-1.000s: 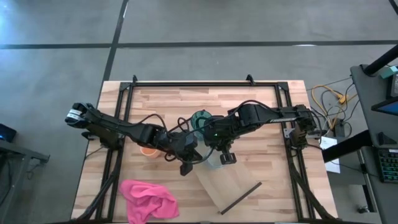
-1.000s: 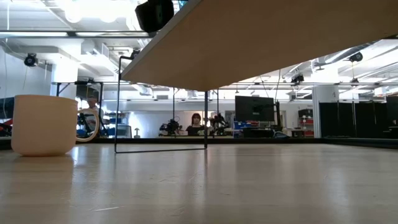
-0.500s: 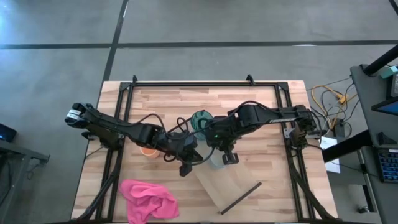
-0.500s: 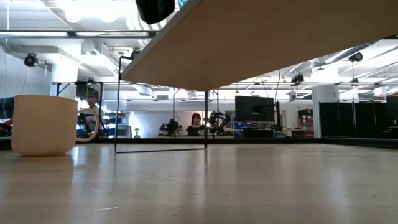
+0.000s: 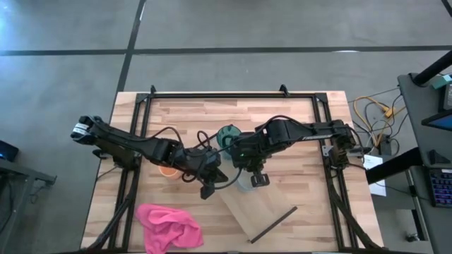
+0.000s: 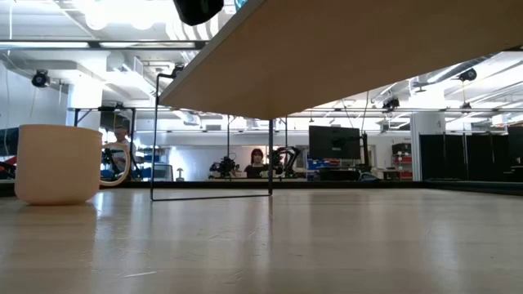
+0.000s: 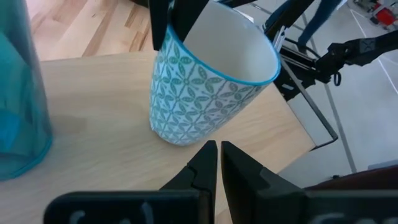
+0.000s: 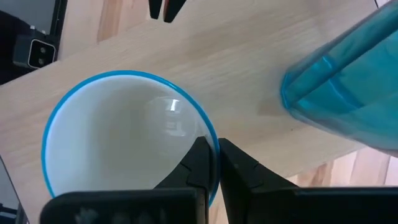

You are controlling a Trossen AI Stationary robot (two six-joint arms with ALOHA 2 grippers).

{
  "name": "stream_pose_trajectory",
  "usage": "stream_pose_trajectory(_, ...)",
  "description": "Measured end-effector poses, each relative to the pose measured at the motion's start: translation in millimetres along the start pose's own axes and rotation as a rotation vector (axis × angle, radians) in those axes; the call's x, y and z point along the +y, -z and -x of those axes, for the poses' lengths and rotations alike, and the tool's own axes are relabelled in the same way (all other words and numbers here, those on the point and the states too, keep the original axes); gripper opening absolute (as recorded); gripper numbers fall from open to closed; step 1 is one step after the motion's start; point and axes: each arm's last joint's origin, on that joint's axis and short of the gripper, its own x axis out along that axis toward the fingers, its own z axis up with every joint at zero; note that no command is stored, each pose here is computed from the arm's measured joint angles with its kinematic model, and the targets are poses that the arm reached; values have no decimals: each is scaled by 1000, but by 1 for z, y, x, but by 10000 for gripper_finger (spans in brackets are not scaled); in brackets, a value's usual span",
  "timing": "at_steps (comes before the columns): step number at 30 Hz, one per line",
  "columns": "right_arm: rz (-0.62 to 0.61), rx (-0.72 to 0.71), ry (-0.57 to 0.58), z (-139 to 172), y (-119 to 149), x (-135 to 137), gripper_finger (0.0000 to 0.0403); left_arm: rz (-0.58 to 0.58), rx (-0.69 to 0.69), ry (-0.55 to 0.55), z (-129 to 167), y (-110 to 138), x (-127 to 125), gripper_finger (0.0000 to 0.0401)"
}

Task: Stack small to large cups/mugs on shelf
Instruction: Put the white mug on the shelf, then put the yellow mug on the shelf

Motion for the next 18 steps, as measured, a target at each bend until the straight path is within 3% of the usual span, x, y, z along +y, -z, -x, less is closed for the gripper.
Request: stream_pose_trajectory(18, -23, -40, 2, -4, -4, 0, 75, -1, 3, -1, 2, 1, 1, 8)
